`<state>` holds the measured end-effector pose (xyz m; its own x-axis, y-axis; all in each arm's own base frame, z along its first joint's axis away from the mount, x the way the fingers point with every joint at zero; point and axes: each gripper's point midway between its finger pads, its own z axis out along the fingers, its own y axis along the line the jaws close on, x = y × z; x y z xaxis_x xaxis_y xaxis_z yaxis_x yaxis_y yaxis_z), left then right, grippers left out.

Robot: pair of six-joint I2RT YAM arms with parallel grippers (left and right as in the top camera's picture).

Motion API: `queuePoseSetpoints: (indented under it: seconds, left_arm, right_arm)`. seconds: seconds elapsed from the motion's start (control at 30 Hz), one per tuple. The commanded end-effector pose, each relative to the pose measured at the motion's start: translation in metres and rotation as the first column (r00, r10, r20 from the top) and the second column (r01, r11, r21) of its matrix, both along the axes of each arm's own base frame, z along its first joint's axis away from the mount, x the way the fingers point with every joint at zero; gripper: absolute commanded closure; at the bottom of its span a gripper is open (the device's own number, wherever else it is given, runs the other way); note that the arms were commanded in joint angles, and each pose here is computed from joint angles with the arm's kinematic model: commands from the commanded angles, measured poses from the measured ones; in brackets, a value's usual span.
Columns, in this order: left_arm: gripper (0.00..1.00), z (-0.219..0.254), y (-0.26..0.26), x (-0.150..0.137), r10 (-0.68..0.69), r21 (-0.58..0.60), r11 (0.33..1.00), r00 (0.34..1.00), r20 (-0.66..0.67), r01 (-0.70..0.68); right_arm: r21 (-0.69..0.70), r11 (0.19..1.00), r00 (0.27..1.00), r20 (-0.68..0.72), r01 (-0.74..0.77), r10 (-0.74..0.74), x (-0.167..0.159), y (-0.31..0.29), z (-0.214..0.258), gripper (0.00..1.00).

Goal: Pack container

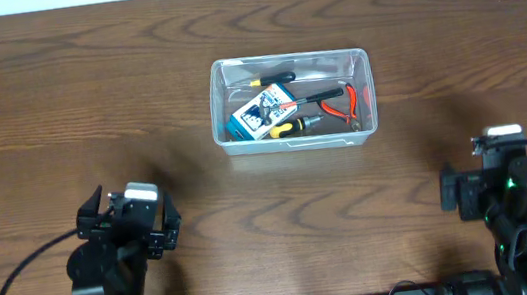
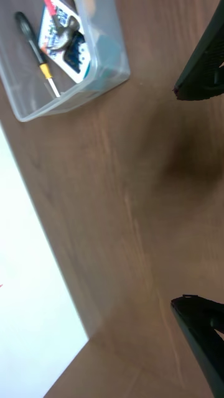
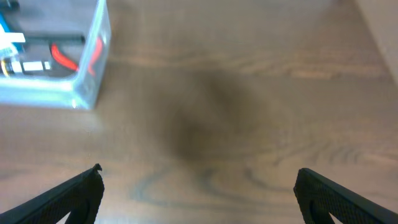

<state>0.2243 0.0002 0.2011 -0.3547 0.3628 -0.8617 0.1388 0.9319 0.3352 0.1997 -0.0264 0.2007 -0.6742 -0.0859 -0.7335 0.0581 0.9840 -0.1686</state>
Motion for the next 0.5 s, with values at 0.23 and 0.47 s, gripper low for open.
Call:
queuePoseSetpoints:
  seconds: [0.23, 0.47]
  left_arm:
    - [0.02, 0.009, 0.0, 0.0, 0.006, -0.016, 1.0, 0.999, 0.037, -0.005]
    - [0.02, 0.009, 0.0, 0.0, 0.006, -0.016, 1.0, 0.999, 0.037, -0.005]
  right_arm:
    - [0.001, 1.0, 0.994, -0.106, 0.026, -0.026, -0.019, -0.003, -0.024, 0.01]
    - [0.001, 1.0, 0.994, -0.11, 0.026, -0.026, -0.019, -0.003, -0.024, 0.01]
